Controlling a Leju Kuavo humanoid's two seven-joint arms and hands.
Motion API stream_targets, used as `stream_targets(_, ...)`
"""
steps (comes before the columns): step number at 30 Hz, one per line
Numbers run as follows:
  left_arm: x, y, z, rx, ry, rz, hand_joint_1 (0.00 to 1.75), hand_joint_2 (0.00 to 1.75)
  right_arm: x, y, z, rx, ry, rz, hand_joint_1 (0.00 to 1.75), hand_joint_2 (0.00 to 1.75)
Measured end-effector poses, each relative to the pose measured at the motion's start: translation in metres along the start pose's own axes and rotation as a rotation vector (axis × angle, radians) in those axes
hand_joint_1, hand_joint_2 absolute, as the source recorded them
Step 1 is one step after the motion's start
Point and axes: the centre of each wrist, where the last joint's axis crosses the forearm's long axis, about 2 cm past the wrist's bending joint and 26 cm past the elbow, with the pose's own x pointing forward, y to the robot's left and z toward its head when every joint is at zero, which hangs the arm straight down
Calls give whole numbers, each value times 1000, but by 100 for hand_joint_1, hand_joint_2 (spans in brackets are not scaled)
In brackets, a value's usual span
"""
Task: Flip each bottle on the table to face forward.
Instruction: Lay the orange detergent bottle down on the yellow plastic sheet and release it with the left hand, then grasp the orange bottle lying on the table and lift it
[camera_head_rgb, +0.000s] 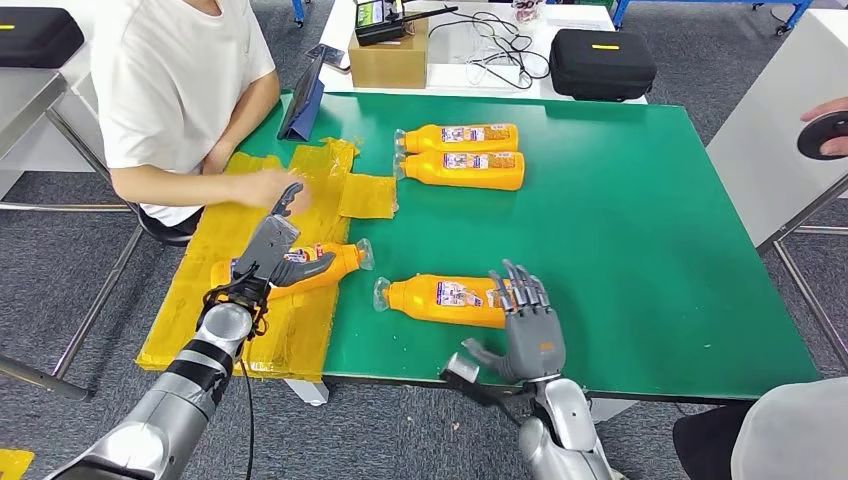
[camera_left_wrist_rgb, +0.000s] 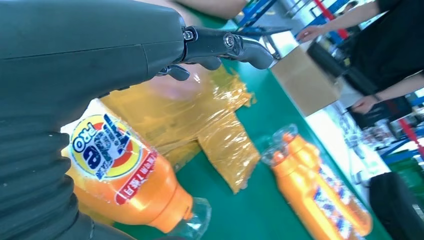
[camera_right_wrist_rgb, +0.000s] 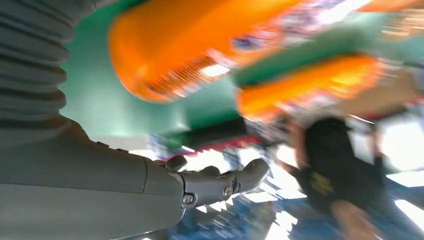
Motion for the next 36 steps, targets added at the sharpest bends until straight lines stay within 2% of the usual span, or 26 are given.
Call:
stream_targets(7, 15, -12, 8, 28, -84, 7, 0, 175, -26, 5, -20, 99, 132, 35, 0, 175)
stream_targets(11, 25, -20, 8, 24, -119, 15, 0, 175, -35, 5, -37, 264, 211, 13, 4, 175)
stream_targets(12, 27, -22, 7, 24, -127, 12, 0, 175, -36, 4, -43, 307, 223, 9, 39, 175)
stream_targets(15, 35, -29, 5, 24, -156, 3, 0, 175, -38, 0, -60, 416, 231, 9, 164, 175)
stream_targets(16, 37, -31, 4, 21, -168, 3, 0, 175, -38, -1, -65, 440, 225, 12, 173, 175)
stream_targets(24, 57, -47, 0, -26, -253, 23, 0, 175, -35, -9, -87, 519, 139, 60, 175, 175)
stream_targets(30, 69, -57, -2, -78, -307, 35, 0, 175, -25, -6, -89, 527, 18, 102, 175, 175)
stream_targets(36, 74, -60, -5, -84, -327, 33, 0, 175, -19, -4, -89, 555, -18, 110, 175, 175)
